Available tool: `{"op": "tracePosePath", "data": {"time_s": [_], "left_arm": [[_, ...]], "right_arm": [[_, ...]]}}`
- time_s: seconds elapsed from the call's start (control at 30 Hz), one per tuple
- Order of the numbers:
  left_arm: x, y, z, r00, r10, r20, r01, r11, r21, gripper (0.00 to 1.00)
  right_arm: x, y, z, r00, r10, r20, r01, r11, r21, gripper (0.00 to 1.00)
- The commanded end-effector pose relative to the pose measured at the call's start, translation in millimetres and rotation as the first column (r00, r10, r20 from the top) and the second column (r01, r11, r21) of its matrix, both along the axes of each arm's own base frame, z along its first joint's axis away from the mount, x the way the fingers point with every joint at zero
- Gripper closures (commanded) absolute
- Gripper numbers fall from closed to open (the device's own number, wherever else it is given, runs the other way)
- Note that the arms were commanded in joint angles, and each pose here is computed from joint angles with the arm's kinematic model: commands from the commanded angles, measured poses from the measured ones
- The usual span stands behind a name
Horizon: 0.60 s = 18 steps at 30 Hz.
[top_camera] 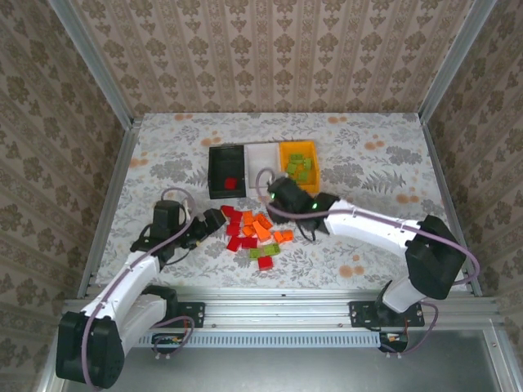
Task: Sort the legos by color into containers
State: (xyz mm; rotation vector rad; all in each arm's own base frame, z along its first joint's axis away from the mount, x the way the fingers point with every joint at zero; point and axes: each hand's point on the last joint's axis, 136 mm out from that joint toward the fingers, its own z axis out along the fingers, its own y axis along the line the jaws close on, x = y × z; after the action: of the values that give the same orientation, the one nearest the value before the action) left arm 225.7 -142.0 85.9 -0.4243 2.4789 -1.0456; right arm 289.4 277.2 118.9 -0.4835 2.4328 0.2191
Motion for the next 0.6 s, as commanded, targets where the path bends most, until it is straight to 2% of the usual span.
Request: {"op": "tracePosePath", "data": {"time_s": [0.0, 0.07, 0.17, 0.37, 0.57], "left_arm": [[-1.1, -1.3, -1.6, 1.0, 0.015, 0.015, -0.014, 0.999, -0.03, 0.0], [-3.5, -1.7, -3.0, 1.0, 0.012, 0.015, -0.012, 1.0, -0.028, 0.0], [-4.2, -3.8, -1.7, 0.999, 0.014, 0.034, -0.013, 1.0, -0.02, 0.0], [-8.1, -12.9, -3.9, 0.999, -0.018, 0.044, 0.017, 1.0, 0.015, 0.0], [-10.5, -7.9, -6.7, 0.999, -0.017, 0.044, 0.015, 0.998, 0.061, 0.0]], "right_arm": [[-31.4, -1.2, -21.3, 0.995, -0.052, -0.081, 0.054, 0.998, 0.022, 0.62], [-46.5, 0.2, -30.6, 0.989, -0.07, -0.129, 0.077, 0.996, 0.052, 0.59], [-63.0, 5.2, -41.6, 0.983, -0.08, -0.165, 0.094, 0.993, 0.073, 0.47], [-88.4, 21.2, -38.9, 0.982, -0.042, -0.184, 0.06, 0.994, 0.09, 0.43], [-113.1, 34.9, -49.6, 0.974, -0.044, -0.224, 0.059, 0.996, 0.061, 0.34]]}}
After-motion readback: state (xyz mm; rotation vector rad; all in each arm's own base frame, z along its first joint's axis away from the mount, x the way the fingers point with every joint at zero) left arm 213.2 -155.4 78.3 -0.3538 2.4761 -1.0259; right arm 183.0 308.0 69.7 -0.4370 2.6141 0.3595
